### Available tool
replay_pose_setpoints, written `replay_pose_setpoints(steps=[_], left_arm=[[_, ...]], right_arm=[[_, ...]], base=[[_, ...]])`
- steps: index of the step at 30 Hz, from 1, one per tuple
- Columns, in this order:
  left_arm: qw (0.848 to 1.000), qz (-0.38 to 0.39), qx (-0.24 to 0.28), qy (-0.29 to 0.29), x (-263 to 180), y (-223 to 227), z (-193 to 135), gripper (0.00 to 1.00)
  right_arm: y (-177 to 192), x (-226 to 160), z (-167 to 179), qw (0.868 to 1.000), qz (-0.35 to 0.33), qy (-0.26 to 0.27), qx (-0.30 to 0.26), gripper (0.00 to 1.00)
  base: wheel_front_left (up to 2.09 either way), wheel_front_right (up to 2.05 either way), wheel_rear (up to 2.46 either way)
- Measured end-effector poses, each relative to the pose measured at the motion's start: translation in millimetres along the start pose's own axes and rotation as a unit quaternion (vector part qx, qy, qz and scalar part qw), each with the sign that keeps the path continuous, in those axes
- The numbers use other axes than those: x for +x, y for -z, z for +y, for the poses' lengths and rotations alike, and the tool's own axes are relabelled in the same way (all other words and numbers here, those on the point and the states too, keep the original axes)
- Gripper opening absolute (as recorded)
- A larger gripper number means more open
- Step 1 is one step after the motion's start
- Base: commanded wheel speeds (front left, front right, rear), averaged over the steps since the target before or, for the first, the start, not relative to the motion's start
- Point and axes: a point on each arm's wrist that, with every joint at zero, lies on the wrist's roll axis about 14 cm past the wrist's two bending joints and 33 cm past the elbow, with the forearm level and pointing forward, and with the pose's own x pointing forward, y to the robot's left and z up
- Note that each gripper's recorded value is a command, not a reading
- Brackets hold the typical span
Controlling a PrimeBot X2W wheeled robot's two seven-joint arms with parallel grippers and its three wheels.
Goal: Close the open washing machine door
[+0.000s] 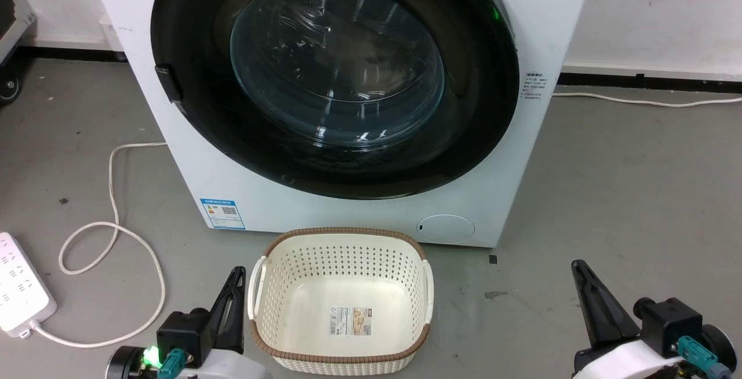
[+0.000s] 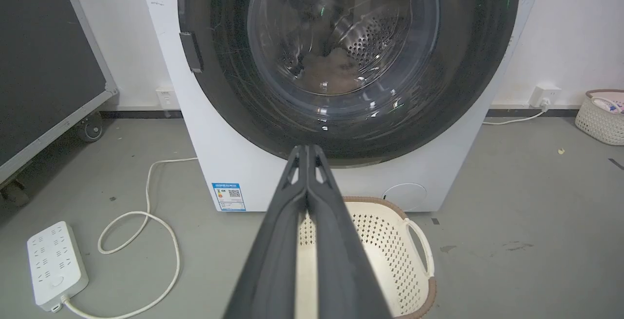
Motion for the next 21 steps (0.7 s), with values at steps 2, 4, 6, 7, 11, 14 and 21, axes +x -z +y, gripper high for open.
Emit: replay_pose_setpoints(steps=[2, 4, 6, 7, 11, 14, 21], left_arm=[[1.0, 0.001, 0.0, 0.0, 0.2, -0.3, 0.1, 0.0], [1.0, 0.001, 0.001, -0.001, 0.5, -0.7, 0.4, 0.0], [1.0, 0.001, 0.002, -0.001, 1.0, -1.3, 0.6, 0.0], [1.0, 0.001, 0.002, -0.002, 1.5, -2.1, 1.0, 0.0], [1.0, 0.0, 0.003, -0.004, 3.0, -4.2, 1.6, 0.0], [1.0, 0.003, 0.006, -0.006, 3.8, -4.4, 2.3, 0.0], [1.0, 0.005, 0.007, -0.009, 4.3, -5.3, 3.3, 0.0]], right_arm=[[0.1, 0.0, 0.0, 1.0, 0.001, 0.0, -0.001, 0.0], [-0.1, 0.1, 0.2, 1.0, 0.003, 0.0, -0.002, 0.0], [-0.4, 0.3, 0.2, 1.0, 0.003, -0.001, -0.004, 0.0], [-0.7, 0.4, 0.3, 1.0, 0.003, -0.001, -0.004, 0.0], [-1.6, 1.0, 0.3, 1.0, 0.004, -0.001, -0.005, 0.0], [-1.4, 1.0, 0.6, 1.0, 0.007, -0.001, -0.009, 0.0], [-1.6, 1.1, 0.6, 1.0, 0.011, -0.002, -0.01, 0.0]], base=[[0.0, 0.0, 0.0], [0.0, 0.0, 0.0], [0.0, 0.0, 0.0], [0.0, 0.0, 0.0], [0.0, 0.0, 0.0], [0.0, 0.0, 0.0], [0.0, 0.0, 0.0]])
